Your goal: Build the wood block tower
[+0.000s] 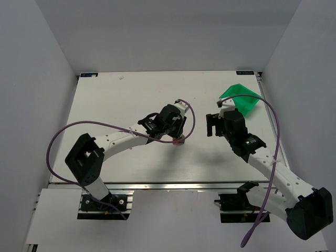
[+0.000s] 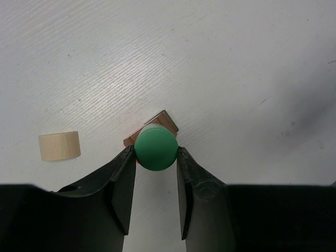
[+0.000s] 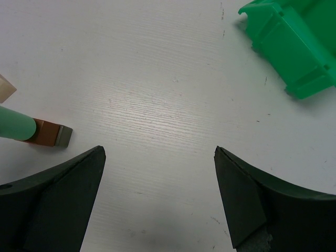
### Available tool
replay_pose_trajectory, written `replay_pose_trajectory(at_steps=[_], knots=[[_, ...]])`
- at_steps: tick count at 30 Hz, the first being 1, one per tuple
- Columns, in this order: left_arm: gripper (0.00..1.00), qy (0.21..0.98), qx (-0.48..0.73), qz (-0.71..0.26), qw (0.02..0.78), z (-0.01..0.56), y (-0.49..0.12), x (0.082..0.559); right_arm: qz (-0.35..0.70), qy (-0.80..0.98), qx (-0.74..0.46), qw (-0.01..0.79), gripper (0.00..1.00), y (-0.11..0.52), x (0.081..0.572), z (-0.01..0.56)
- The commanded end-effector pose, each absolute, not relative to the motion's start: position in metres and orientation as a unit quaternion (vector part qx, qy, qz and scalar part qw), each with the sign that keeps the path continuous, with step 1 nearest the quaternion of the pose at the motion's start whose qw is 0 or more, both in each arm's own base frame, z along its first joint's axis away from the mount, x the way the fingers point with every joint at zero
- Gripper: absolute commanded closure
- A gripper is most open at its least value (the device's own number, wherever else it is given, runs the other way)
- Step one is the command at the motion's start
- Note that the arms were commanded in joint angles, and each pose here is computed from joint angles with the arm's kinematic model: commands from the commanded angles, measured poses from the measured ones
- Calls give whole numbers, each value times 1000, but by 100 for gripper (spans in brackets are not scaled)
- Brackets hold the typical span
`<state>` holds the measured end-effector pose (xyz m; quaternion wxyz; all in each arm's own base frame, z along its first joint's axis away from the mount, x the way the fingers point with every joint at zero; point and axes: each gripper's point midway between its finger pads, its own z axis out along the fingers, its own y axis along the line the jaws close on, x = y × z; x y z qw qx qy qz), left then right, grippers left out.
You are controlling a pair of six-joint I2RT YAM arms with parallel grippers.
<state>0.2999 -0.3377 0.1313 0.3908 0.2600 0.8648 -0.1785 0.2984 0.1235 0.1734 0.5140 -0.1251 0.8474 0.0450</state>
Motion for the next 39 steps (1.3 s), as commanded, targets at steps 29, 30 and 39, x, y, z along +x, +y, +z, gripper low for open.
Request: replay_pose_trajectory(at_steps=[29, 30, 39], knots=[[85, 860, 253, -179, 405, 146, -344, 304, 36, 848, -124, 514, 11, 122, 301, 171], [85, 860, 252, -178, 406, 147, -343, 304, 37, 848, -126, 513, 11, 122, 300, 170], [81, 860, 258, -181, 403, 144, -346, 303, 36, 854, -133, 502, 10, 124, 300, 166]])
